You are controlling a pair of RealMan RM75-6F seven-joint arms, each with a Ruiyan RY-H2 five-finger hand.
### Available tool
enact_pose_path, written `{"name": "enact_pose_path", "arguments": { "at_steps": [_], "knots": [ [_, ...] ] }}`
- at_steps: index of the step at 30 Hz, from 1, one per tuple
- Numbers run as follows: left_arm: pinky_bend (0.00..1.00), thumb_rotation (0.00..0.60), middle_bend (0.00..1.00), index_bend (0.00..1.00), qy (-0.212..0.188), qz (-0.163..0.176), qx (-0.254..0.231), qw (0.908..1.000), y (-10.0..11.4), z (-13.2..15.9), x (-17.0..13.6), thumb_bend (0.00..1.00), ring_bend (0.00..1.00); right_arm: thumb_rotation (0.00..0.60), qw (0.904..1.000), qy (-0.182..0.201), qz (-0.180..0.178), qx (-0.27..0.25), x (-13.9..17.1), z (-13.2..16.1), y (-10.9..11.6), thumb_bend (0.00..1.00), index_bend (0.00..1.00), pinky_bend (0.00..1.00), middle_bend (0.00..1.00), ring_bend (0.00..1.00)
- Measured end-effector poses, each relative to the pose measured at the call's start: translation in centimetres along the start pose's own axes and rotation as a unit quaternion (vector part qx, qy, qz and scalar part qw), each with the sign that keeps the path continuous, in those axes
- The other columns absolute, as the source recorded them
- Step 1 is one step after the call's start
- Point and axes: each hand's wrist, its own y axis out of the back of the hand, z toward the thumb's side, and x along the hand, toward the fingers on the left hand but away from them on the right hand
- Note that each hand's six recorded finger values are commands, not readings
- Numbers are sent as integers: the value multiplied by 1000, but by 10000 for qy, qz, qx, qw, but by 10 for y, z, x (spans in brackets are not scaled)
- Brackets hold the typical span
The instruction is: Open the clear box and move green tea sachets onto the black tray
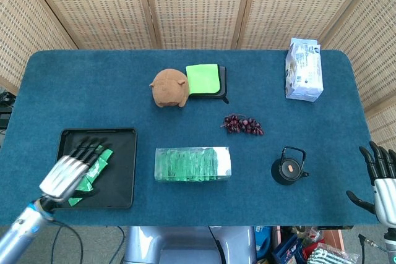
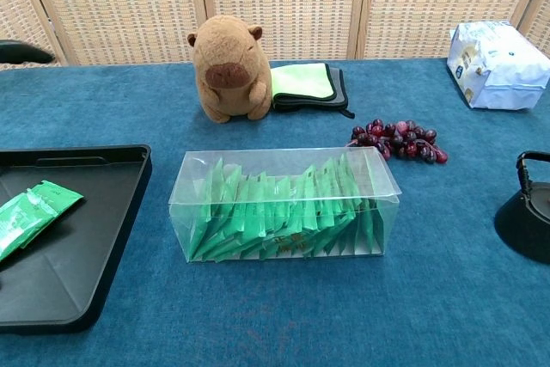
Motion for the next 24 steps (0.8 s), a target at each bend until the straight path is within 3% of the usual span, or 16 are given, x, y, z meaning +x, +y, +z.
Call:
{"name": "enact_pose_path", "arguments": {
  "at_steps": [4,10,17,24],
  "knots": [
    [0,600,0,0,-517,-140,198,9984,-2,32,37,46,0,600,10000,-57,7,-10,-1,-3,0,0,0,0,0,0],
    [0,600,0,0,-963,-422,-26,9945,-13,71,89,46,0,600,9997,-230,21,-66,-4,-14,0,0,0,0,0,0],
    [0,600,0,0,-1252,-695,7,9897,-22,102,126,46,0,600,9993,-369,46,-70,-5,-22,0,0,0,0,0,0],
    [0,600,0,0,-1274,-872,42,9880,-36,118,153,46,0,600,9986,-528,44,-95,-7,-31,1,0,0,0,0,0]
  ]
}}
